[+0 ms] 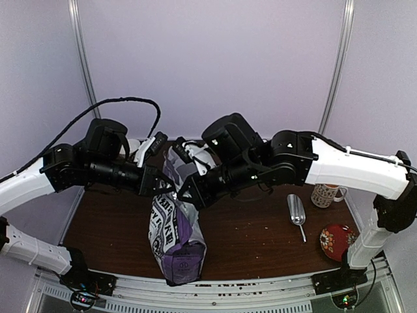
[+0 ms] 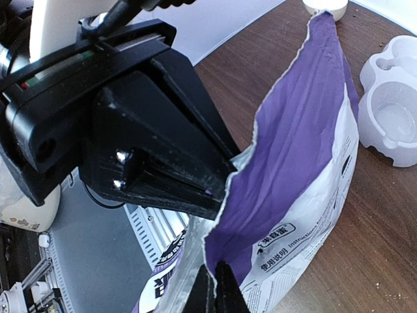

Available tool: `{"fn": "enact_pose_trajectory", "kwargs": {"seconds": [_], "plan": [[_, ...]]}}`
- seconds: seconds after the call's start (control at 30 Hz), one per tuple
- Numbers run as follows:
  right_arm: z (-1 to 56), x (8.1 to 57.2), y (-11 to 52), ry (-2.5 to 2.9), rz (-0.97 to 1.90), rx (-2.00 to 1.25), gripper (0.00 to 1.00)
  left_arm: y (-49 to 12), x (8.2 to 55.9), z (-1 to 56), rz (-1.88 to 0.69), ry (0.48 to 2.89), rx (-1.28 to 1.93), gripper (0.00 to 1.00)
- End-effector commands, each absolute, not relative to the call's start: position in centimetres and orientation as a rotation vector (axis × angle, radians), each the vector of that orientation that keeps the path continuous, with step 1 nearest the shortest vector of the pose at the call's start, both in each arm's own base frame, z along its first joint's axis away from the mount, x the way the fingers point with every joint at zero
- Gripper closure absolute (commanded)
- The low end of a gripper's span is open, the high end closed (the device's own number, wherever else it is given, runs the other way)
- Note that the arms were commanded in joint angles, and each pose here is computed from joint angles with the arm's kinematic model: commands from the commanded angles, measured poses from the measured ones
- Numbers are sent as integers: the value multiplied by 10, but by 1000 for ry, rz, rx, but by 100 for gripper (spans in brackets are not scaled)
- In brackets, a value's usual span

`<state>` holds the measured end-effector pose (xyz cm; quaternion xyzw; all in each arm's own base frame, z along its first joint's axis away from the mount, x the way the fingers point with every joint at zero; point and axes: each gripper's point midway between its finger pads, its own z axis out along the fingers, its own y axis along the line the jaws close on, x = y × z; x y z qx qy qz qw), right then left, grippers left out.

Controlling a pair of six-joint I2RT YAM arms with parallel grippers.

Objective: Serve the pet food
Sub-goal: Open the seal at the corner of the board.

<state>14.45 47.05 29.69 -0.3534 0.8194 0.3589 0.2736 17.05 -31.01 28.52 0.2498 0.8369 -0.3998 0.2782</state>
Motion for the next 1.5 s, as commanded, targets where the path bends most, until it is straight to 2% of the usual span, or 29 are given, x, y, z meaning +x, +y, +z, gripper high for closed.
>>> {"fn": "enact_pose_trajectory", "kwargs": {"seconds": [0.0,0.17,0.23,0.3,0.37,0.5,0.6,0.77,1.0,1.33,1.47], "plan": [[328,118,464,2157,1088,-924,100,-317,161,315,-1136,2127,763,100],[328,123,463,2151,1069,-896,100,-310,164,308,-1068,2161,758,98],[330,125,463,2140,1059,-898,87,-307,165,307,-1050,2167,749,89],[333,128,463,2129,1051,-900,69,-306,166,309,-1047,2164,737,82],[337,133,462,2119,1041,-898,60,-304,166,312,-1042,2163,731,74],[345,142,458,2098,1029,-895,50,-300,172,314,-995,2181,694,63],[350,148,456,2086,1024,-890,49,-299,174,313,-980,2189,684,61],[350,155,457,2084,999,-889,49,-297,175,316,-980,2185,670,62],[345,168,460,2093,962,-886,53,-299,178,313,-954,2194,674,70],[329,170,477,2133,942,-944,56,-302,182,314,-946,2194,676,90],[319,174,478,2157,892,-947,63,-302,182,314,-943,2195,677,97]]}}
